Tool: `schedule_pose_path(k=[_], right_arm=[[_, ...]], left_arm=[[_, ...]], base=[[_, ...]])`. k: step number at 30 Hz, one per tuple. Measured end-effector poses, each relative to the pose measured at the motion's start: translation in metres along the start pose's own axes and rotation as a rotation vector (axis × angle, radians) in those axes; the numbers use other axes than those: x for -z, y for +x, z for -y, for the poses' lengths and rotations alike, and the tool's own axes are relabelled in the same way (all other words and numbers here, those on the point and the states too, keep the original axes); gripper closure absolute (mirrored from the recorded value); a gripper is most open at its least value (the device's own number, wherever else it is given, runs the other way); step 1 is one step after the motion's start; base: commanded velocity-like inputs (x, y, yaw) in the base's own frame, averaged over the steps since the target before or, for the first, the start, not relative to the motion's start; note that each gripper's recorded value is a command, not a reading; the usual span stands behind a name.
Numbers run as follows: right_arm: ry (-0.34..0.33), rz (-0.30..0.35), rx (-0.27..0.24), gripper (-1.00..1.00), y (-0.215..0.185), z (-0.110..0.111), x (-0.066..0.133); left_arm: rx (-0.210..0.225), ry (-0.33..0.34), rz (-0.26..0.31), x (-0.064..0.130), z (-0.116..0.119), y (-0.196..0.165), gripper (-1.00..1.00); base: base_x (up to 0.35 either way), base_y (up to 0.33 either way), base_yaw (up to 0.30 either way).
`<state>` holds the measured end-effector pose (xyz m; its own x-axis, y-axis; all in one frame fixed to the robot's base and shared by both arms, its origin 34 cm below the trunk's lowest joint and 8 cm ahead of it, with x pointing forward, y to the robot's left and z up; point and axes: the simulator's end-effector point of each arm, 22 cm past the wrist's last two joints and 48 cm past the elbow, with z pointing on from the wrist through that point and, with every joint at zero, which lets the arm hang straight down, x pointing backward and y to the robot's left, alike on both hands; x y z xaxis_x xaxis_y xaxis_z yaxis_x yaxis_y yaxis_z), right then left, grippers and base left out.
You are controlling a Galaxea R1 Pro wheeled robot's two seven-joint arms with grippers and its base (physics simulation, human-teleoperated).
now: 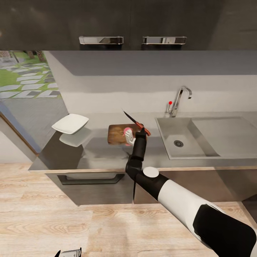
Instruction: In the kitchen, take the Vidalia onion out of the sink, dice it on the chopping board with the paring knife, put the diced onion into the bowl on the countertop, then place both the paring knife and the chopping board into the sink.
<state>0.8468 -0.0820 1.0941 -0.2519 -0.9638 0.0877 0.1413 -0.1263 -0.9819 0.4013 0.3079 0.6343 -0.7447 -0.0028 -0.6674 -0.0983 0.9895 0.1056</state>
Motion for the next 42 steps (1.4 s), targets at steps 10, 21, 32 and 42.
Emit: schedule_pose_path(k=[10, 21, 32, 42], right_arm=[[0.001, -0.001, 0.008, 1.00, 0.0009, -0.0011, -0.0003], [0.000, 0.000, 0.007, 1.00, 0.0007, -0.0013, -0.0003], [0.025, 0.001, 0.007, 1.00, 0.0003, 0.0040, 0.0000], [0.026, 0.000, 0.011, 1.00, 0.0011, 0.0027, 0.0001]], left_arm=[[0.000, 0.000, 0.000, 0.0000, -0.0002, 0.0000, -1.00], [0.000, 0.001, 0.000, 0.0000, 0.0001, 0.0000, -1.00], [0.000, 0.001, 0.000, 0.0000, 0.0004, 0.0000, -1.00], [0.000, 0.001, 0.000, 0.0000, 0.0004, 0.0000, -1.00]], base=[[0.000, 0.000, 0.000], [0.000, 0.000, 0.000], [0.000, 0.000, 0.000], [0.000, 0.000, 0.000]])
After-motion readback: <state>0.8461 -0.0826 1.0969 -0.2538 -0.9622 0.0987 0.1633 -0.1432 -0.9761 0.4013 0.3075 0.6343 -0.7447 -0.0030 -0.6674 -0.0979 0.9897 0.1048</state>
